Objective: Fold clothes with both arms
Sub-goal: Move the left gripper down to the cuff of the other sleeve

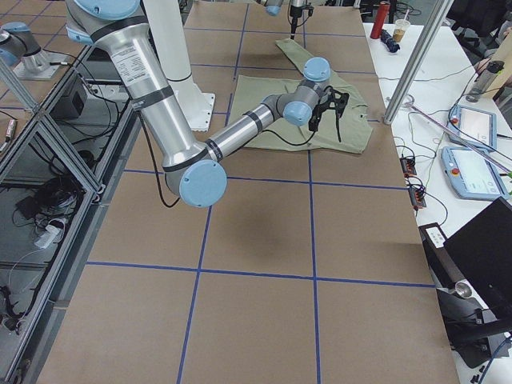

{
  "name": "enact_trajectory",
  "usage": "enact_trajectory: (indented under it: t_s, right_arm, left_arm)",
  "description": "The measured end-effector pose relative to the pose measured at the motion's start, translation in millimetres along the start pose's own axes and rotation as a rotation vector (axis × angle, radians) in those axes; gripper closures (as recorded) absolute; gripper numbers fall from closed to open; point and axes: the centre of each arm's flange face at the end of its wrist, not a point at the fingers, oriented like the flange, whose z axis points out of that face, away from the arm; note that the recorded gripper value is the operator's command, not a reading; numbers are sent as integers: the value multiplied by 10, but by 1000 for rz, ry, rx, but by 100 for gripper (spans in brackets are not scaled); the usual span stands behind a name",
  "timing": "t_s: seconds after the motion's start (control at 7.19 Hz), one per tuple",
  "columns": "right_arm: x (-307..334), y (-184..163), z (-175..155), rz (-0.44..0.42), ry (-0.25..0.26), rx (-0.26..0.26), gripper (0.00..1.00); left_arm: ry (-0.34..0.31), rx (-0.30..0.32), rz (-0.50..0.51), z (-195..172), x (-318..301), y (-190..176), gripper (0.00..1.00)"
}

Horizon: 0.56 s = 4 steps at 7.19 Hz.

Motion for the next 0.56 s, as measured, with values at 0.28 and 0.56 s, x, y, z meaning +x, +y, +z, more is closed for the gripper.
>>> enact_trajectory:
  t_s: [0.28, 0.56]
  right_arm:
    - [1, 10, -22, -3, -3, 2, 1]
    - [0, 13, -29, -2, -3, 4, 1]
  left_arm:
    - [-31, 1, -7, 56, -94, 25, 29]
    - [-46, -2, -12, 101, -171, 51, 32]
